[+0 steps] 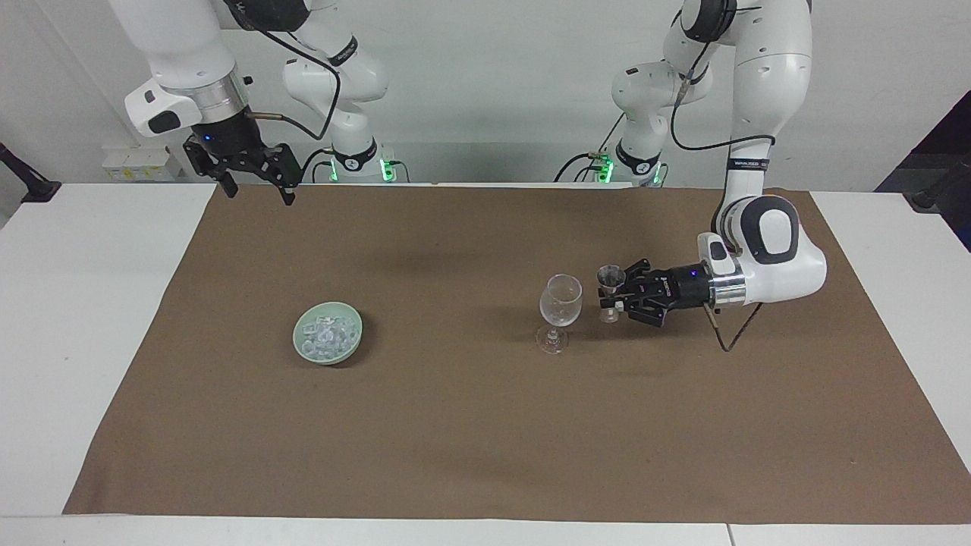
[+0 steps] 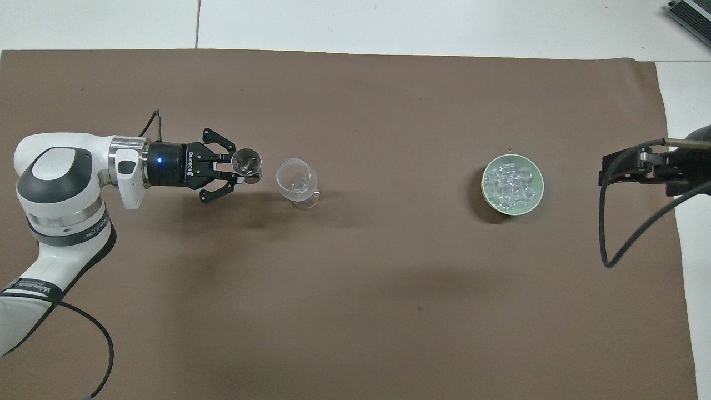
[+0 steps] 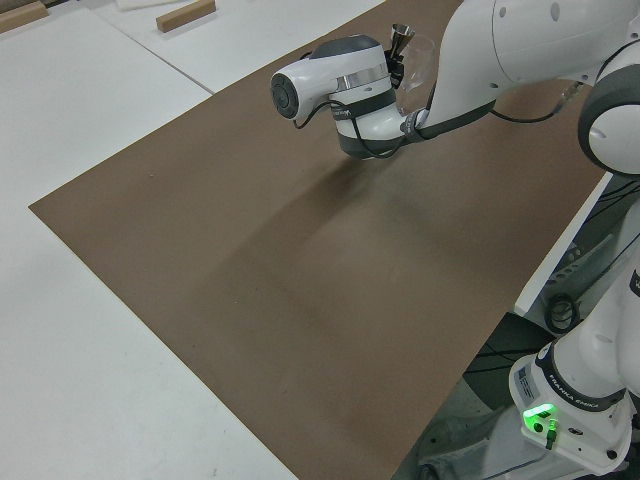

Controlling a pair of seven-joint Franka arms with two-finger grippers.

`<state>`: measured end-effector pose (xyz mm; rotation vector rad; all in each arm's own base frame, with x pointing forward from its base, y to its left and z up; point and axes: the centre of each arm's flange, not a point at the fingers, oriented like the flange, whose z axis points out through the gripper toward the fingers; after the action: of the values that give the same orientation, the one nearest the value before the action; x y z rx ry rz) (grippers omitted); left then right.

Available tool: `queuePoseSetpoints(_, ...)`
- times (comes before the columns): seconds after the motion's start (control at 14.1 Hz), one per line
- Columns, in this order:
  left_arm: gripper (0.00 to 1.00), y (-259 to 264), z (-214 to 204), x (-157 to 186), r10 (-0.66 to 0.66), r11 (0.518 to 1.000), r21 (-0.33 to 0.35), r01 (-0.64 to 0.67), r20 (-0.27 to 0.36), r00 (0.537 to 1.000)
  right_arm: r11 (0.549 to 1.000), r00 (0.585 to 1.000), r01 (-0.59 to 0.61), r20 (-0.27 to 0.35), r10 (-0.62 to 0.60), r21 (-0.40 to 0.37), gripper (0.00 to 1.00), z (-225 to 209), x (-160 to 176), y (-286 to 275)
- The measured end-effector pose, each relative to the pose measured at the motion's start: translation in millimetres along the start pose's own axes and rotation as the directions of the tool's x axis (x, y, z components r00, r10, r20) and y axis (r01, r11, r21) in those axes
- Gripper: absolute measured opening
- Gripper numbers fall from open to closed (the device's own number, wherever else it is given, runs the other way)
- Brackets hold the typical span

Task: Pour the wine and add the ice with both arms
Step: 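Lift the metal cup with the left gripper toward the clear cup, then tilt the metal cup over the clear cup with the left gripper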

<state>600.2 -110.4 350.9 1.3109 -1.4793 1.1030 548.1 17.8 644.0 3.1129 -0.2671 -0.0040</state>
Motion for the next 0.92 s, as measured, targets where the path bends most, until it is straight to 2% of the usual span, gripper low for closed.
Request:
queuePoseSetpoints(0.21,0.22,-4,-11,11,-0.016,0.998,0.055,0.013,0.046,0.999,1.000,1.000,0.000,0.000,0.000,0.000,1.00,0,0,0)
queuePoseSetpoints(0.92,0.22,-3,10,25,0.000,0.998,0.066,-0.007,0.105,0.994,1.000,1.000,0.000,0.000,0.000,0.000,1.00,0,0,0)
